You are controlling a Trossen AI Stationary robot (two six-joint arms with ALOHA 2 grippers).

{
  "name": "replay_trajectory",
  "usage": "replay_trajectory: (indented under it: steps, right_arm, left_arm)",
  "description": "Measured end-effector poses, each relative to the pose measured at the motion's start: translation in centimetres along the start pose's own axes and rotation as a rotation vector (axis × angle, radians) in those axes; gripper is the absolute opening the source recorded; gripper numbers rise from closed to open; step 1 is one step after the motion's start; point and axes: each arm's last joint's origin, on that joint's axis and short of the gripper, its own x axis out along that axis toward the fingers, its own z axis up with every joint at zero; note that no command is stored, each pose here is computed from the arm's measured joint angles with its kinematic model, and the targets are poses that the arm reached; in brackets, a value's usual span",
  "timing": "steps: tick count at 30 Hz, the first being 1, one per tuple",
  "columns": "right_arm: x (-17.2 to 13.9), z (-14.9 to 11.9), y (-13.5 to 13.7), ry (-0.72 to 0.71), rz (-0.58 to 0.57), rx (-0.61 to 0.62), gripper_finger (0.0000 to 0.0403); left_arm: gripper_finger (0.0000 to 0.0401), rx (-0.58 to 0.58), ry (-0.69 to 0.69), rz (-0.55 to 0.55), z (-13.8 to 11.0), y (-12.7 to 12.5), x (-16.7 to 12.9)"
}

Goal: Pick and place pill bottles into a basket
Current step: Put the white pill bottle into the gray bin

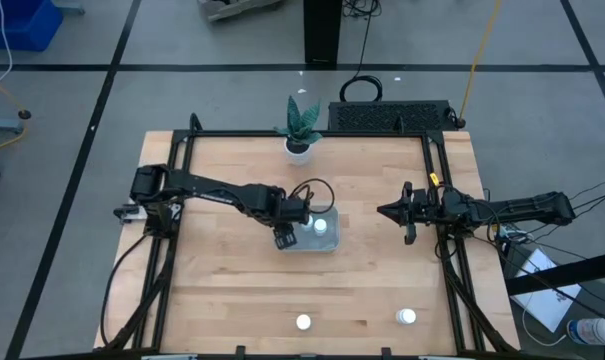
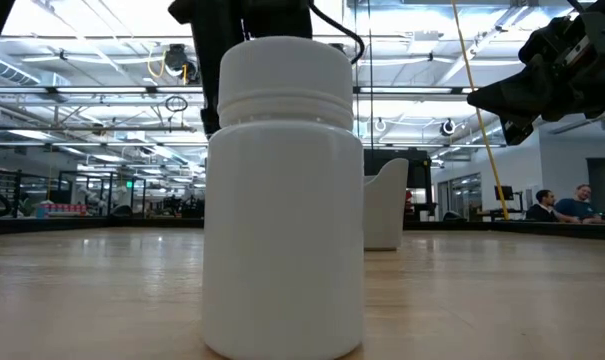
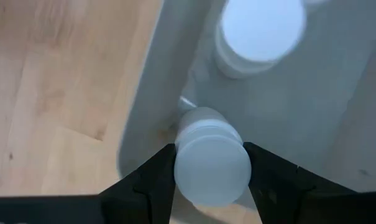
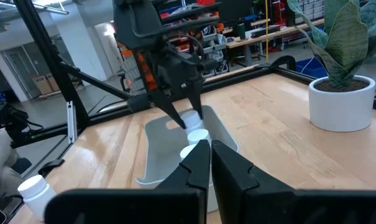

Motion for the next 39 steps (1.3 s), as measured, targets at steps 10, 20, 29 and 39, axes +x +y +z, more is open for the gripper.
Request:
replay_trajectory:
  steps: [10,20,29,39]
  right_arm:
    - [0.0,0.0,0.0,0.001,0.000,0.000,0.0008]
    - [0.0,0.0,0.0,0.001,0.000,0.000,0.0009]
    - [0.0,0.0,0.0,0.001,0.000,0.000,0.0008]
    - [0.1,-0.1,0.0,0.010,-0.003,-0.002,0.0009]
  left_arm:
    - [0.0211,-0.024,-0.042,-0.028,0.4,-0.2,0.0]
    - [0.0289,-0.112,-0.015,-0.067,0.6,0.6,-0.2]
    - [0.0209,-0.139,-0.112,-0.098,2.3,1.4,-5.9]
    - [0.0017,-0.310,-0.300,-0.228,1.1,0.9,-12.3]
